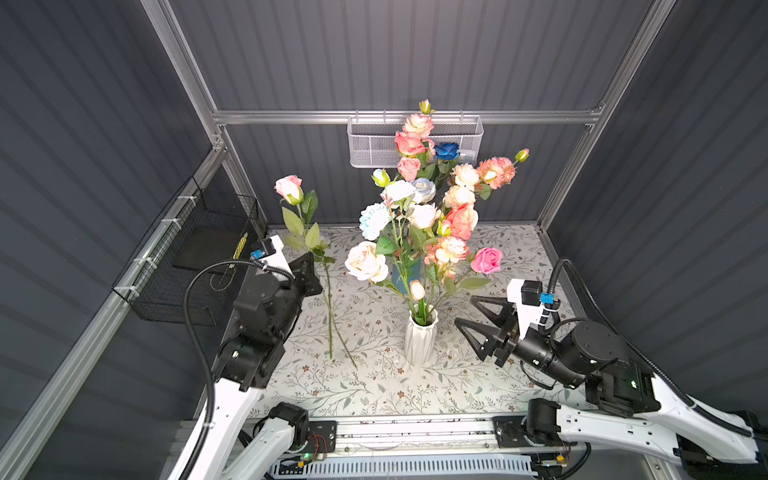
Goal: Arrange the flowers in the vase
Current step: 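Lift the pale pink rose high with the left gripper while the right gripper approaches, then grasp the rose stem with the right gripper below the left gripper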
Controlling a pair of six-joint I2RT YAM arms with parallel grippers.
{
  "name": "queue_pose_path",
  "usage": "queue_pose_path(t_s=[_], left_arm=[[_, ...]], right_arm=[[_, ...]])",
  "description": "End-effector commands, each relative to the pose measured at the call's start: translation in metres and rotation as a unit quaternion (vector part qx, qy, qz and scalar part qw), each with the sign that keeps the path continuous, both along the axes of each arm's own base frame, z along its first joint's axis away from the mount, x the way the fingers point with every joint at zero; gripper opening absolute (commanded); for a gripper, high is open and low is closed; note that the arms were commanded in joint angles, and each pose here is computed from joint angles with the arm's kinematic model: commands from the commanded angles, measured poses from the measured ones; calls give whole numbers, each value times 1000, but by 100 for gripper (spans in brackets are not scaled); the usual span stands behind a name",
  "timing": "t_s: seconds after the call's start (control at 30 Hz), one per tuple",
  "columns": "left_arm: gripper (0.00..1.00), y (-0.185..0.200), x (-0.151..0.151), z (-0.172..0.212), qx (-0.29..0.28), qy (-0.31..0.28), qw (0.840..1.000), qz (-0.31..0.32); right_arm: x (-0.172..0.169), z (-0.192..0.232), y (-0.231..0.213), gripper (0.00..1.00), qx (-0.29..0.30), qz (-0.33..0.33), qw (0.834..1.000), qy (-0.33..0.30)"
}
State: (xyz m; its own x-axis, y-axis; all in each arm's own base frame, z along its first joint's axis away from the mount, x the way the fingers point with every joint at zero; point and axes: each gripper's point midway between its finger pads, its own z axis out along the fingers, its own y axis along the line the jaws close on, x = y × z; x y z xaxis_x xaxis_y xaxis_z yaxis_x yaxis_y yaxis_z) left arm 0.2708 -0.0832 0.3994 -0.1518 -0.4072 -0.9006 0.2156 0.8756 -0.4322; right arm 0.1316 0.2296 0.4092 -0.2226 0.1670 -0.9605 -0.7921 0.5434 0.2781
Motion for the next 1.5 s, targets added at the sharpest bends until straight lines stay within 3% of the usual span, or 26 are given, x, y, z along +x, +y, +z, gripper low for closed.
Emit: queue_pose_path(t_s=[0.0, 0.2, 0.37, 0.53, 0.77, 1.1, 1.2, 1.37, 1.4, 1.43, 1.47], left_arm=[[0, -16, -32, 31, -4, -60, 995, -77], [0, -21, -86, 81, -10, -149, 979, -142], [0, -27, -136, 122, -20, -227, 952, -203], [0, -29, -173, 150, -34, -272, 929, -248], [0, -34, -202, 169, -60, -304, 902, -299], [0, -56, -210, 173, -88, -297, 866, -393], [0, -60, -207, 171, -97, -290, 861, -408], [0, -62, -201, 168, -102, -281, 863, -407], [10, -61, -201, 168, -103, -281, 864, -404], [35, -60, -200, 168, -102, -281, 866, -400], [59, -59, -198, 167, -104, -279, 869, -395]], right_arm=[[-14, 27, 10, 77, 23, 46, 998, -26], [-34, 56, 42, 75, 20, 133, 990, -41], [-53, 72, 90, 75, -3, 219, 975, -37], [-59, 76, 143, 76, -48, 255, 965, -29], [-77, 74, 204, 78, -97, 296, 950, -17], [-80, 86, 230, 75, -92, 317, 943, -33], [-81, 90, 233, 64, -85, 321, 942, -39], [-80, 95, 232, 15, -76, 317, 944, -45], [-80, 96, 231, 8, -73, 317, 944, -46], [-80, 97, 229, 0, -70, 317, 945, -48], [-79, 97, 227, 0, -68, 312, 946, -50]])
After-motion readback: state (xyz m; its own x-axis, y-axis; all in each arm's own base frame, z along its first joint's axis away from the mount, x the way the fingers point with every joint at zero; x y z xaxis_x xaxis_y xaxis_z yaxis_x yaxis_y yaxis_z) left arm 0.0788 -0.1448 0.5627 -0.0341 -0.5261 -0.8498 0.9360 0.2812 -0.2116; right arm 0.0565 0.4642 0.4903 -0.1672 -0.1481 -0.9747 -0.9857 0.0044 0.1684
